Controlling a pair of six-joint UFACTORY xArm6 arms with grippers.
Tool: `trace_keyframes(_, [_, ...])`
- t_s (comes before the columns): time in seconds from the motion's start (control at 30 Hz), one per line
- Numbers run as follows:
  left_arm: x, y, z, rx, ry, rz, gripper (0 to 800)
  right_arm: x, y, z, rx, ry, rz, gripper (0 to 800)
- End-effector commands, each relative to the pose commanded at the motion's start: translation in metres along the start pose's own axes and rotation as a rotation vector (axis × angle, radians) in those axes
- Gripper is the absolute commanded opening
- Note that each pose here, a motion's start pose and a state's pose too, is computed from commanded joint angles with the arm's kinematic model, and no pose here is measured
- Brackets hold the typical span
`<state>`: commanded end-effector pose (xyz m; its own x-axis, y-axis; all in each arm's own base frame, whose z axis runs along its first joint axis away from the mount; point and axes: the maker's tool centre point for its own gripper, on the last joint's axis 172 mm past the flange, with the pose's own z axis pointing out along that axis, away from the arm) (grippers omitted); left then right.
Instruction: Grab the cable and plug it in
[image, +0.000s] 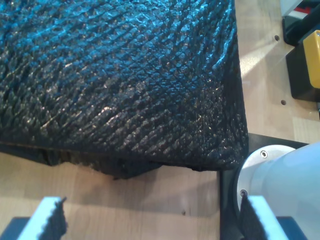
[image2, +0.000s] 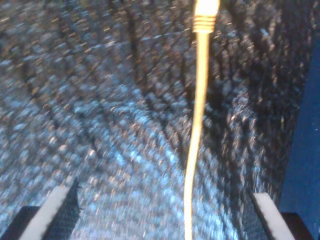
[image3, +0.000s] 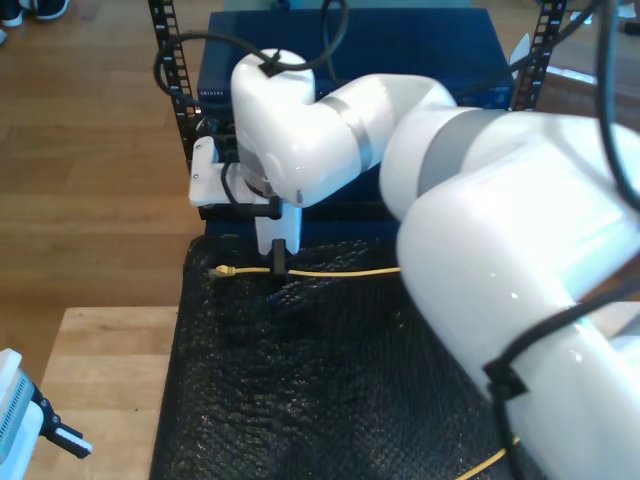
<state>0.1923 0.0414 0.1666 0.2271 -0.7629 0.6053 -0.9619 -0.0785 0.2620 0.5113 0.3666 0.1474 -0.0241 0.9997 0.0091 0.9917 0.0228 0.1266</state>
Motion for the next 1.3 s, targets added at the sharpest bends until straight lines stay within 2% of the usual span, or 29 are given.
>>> trace_keyframes(0.23, [0.001,0.001,0.001,-0.003,0.003,-0.002,800,0.031,0.009,0.029,-0.005,0.007,-0.032,742])
trace_keyframes(0.53, [0.001,0.002,0.001,-0.007,0.004,-0.002,800,0.045,0.015,0.048,-0.004,0.009,-0.04,634])
trace_keyframes(0.73, [0.001,0.002,0.002,-0.008,0.005,-0.003,800,0.047,0.017,0.049,-0.009,0.011,-0.024,493])
trace_keyframes(0.93, [0.001,0.002,0.002,-0.008,0.005,-0.003,800,0.046,0.016,0.053,-0.005,0.008,-0.024,438])
trace_keyframes(1.07, [0.001,0.002,0.002,-0.008,0.005,-0.003,800,0.045,0.016,0.055,-0.002,0.006,-0.02,346])
trace_keyframes(1.3, [0.001,0.002,0.002,-0.008,0.005,-0.003,800,0.046,0.017,0.055,-0.009,0.008,-0.014,256])
